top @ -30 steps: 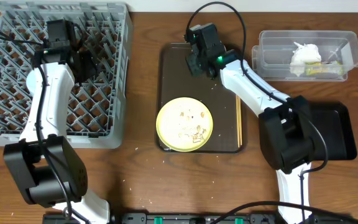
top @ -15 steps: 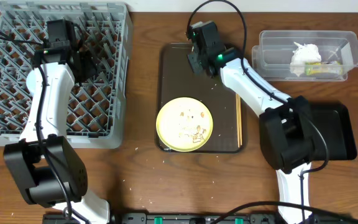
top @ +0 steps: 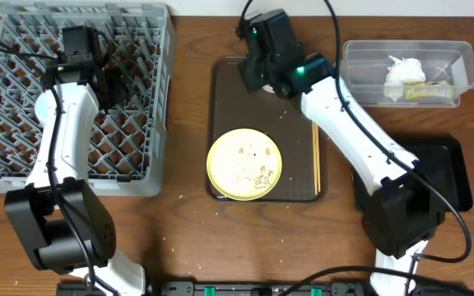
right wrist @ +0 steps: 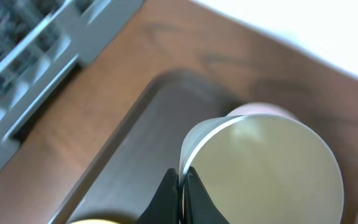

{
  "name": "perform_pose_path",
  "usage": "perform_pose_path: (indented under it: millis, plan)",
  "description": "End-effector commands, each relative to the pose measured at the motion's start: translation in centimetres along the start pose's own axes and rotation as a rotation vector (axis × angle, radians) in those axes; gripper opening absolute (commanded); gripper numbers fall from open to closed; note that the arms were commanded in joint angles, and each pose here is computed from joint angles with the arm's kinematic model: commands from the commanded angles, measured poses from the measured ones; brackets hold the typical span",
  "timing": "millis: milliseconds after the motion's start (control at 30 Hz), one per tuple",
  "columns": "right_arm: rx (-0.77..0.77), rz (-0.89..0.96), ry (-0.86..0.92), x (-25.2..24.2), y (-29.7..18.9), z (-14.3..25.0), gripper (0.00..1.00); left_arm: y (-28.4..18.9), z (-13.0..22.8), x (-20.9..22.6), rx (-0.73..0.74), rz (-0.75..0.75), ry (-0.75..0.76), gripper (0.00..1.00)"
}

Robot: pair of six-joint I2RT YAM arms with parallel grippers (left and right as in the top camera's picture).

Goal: Sort waste into correct bins and load items into the dishwasher
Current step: 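Lower the right gripper and grasp the white paper cup's rim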

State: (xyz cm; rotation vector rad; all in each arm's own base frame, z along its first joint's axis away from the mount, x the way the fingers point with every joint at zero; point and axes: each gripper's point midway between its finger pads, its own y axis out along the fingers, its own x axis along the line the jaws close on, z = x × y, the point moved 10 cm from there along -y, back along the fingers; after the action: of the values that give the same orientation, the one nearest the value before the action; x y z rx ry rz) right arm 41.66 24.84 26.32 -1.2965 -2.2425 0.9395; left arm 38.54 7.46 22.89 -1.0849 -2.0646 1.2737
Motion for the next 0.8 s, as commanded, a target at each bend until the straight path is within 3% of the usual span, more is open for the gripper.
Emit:
perform_pose_path:
  millis: [0,267,767]
  plan:
    - [0.071,-0.069,0.006,2.0,0.6,1.2,0.01,-0.6,-0.3,0.1,-0.018,0.001,-0.015,0.93]
    - [0.217,-0.11,-0.011,4.9,5.7,4.9,0.01,-0.6,-0.3,0.1,-0.018,0.001,-0.015,0.93]
    - [0.185,-0.152,-0.051,7.7,6.8,5.1,0.03,-0.6,-0.3,0.1,-0.018,0.001,-0.015,0.93]
